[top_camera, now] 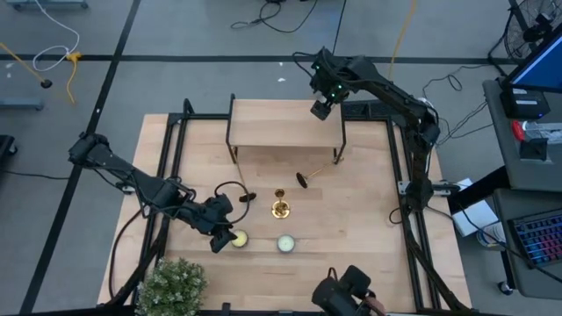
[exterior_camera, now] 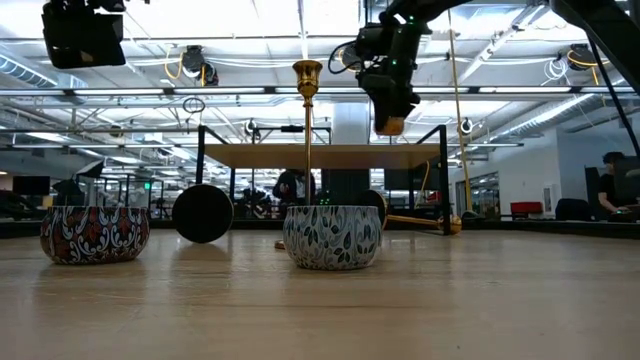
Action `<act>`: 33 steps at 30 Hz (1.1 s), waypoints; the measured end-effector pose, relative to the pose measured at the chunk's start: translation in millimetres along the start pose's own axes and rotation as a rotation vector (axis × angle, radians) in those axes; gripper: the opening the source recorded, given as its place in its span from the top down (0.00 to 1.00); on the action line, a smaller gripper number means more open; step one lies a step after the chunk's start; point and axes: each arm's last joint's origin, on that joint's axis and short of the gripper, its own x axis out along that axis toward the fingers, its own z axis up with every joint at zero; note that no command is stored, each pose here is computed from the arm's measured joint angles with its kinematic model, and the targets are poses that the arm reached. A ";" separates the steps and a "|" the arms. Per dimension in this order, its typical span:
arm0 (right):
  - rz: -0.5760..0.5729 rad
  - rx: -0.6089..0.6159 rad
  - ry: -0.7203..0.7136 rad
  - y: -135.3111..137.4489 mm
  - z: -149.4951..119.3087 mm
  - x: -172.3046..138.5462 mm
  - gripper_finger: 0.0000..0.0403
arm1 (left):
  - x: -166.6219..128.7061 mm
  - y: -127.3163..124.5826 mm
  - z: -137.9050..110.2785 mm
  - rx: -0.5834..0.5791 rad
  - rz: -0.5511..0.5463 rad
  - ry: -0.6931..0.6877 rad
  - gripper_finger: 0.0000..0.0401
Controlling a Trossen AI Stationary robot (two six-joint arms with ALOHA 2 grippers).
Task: Pick & Place candle stick holders
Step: Put the orange scented candle on the shelf
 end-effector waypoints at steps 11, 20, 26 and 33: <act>-0.007 0.090 -0.023 -8.6 2.3 2.4 0.26 | 0.0 0.0 0.0 -0.008 0.000 0.000 0.46; -0.002 0.113 0.099 -6.9 -0.2 26.9 0.26 | 0.3 1.9 3.0 -0.020 0.006 -0.008 0.46; -0.004 0.118 0.106 -9.4 0.5 31.7 0.26 | 0.3 1.8 3.0 -0.023 0.006 -0.008 0.46; -0.009 0.082 0.060 -12.6 4.5 31.5 0.26 | 0.3 1.8 3.0 -0.045 0.006 -0.009 0.46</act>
